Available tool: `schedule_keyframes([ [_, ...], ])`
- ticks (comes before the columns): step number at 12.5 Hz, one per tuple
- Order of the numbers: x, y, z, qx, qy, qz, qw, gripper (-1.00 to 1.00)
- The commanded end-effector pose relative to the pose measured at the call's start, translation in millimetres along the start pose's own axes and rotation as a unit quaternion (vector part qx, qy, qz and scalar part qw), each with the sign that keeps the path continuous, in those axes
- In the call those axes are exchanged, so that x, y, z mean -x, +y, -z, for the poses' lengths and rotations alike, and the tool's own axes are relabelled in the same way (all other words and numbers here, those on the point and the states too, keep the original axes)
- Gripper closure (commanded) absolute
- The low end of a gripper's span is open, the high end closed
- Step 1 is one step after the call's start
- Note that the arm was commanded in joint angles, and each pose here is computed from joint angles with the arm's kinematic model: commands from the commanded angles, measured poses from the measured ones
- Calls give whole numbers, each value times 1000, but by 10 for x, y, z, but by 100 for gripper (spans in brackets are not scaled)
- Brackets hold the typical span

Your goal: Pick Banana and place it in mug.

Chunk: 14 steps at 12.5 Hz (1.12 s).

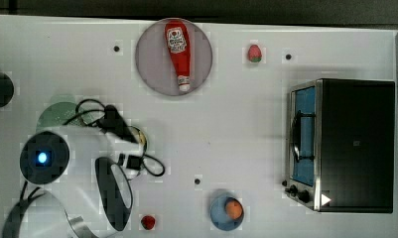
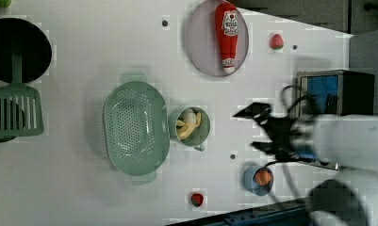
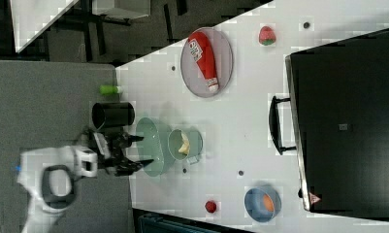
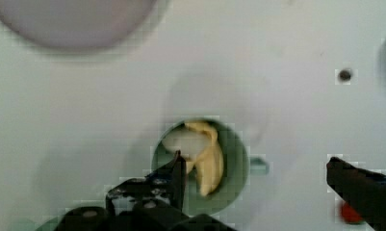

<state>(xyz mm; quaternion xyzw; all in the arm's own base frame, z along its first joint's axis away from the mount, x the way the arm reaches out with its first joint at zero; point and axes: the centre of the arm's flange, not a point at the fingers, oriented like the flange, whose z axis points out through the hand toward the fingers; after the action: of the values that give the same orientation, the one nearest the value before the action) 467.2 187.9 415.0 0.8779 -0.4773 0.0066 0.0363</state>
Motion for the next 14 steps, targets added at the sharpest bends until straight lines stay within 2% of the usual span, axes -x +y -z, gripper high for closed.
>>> schedule_keyframes([
  [1, -966, 460, 1115, -39, 2, 8, 999, -100],
  [4, -1546, 999, 1667, -48, -8, 15, 999, -100],
  [6, -1779, 1226, 1740, -53, -12, 42, 998, -100],
  [8, -1961, 1373, 1719, -53, -18, 34, 998, -100],
  [11, -1965, 1378, 1696, -44, -19, 34, 998, -100],
  [14, -1953, 1360, 1685, -28, -1, 41, 999, -100],
])
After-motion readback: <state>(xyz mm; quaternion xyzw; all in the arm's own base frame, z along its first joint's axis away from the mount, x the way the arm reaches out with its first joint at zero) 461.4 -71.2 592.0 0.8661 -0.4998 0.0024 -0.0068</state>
